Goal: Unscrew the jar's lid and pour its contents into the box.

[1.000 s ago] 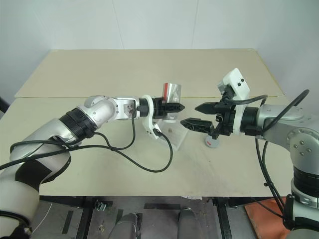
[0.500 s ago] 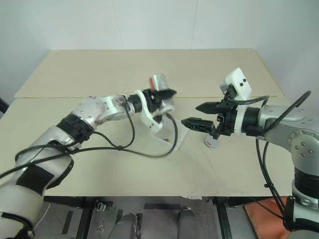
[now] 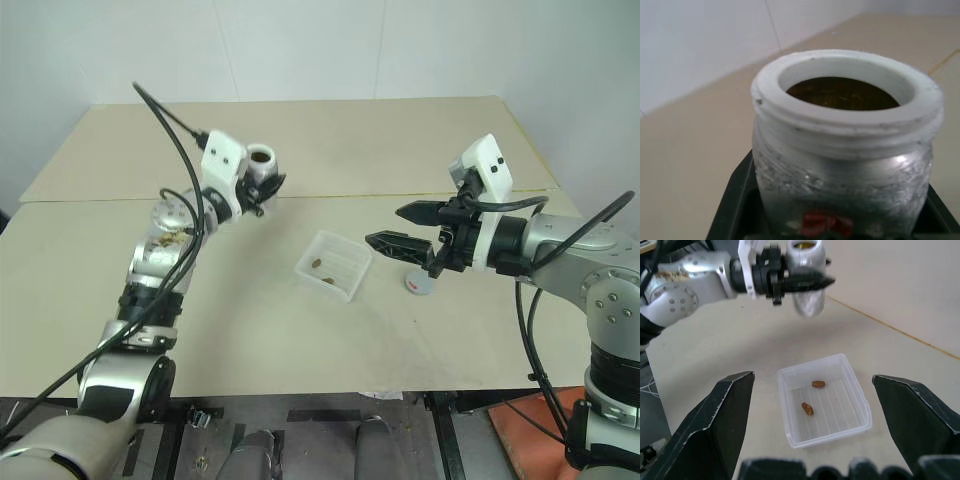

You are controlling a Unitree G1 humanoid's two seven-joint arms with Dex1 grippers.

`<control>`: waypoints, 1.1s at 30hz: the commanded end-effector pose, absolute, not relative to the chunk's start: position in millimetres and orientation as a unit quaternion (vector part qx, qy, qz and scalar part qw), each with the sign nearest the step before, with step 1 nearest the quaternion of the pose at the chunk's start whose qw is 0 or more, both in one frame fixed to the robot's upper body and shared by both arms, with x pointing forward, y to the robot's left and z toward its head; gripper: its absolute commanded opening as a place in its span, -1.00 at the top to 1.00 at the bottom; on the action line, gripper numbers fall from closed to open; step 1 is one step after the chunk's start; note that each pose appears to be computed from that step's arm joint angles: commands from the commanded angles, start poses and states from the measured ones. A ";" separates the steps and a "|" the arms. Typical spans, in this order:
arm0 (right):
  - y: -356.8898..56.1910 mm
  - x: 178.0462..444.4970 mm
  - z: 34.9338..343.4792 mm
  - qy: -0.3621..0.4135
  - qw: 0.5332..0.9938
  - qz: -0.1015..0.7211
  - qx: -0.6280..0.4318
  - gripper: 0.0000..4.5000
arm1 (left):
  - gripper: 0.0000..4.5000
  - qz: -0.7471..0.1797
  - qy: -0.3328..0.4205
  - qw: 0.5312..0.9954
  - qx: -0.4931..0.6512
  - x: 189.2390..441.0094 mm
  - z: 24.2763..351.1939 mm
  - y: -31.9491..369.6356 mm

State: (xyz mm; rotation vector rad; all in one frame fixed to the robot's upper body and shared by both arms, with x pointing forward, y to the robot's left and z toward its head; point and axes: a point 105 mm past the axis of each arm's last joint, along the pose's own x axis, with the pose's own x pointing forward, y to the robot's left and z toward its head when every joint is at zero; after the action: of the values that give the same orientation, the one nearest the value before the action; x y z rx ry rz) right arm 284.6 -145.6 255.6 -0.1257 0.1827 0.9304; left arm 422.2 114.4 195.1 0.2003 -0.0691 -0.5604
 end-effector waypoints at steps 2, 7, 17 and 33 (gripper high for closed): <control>-142.2 278.8 270.0 0.056 0.886 0.454 -0.069 -0.97 | 0.14 -0.270 -0.051 0.959 0.067 415.9 195.7 118.9; -140.5 277.6 269.8 0.056 0.887 0.454 -0.068 -0.97 | 0.14 -0.273 -0.037 0.959 0.059 413.0 177.5 120.2; -136.4 276.0 266.9 0.060 0.885 0.457 -0.065 -1.00 | -0.55 -0.262 -0.005 0.963 0.066 405.7 152.2 131.4; -144.6 276.0 254.2 0.081 0.889 0.447 -0.059 -1.00 | -0.99 -0.360 0.050 0.916 0.168 319.4 175.5 194.3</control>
State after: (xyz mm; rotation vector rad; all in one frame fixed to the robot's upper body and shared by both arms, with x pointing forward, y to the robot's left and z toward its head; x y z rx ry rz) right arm 279.5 -144.2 240.3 -0.0905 0.2342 0.9255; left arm 328.7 194.0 152.9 0.3323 0.1637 -0.6939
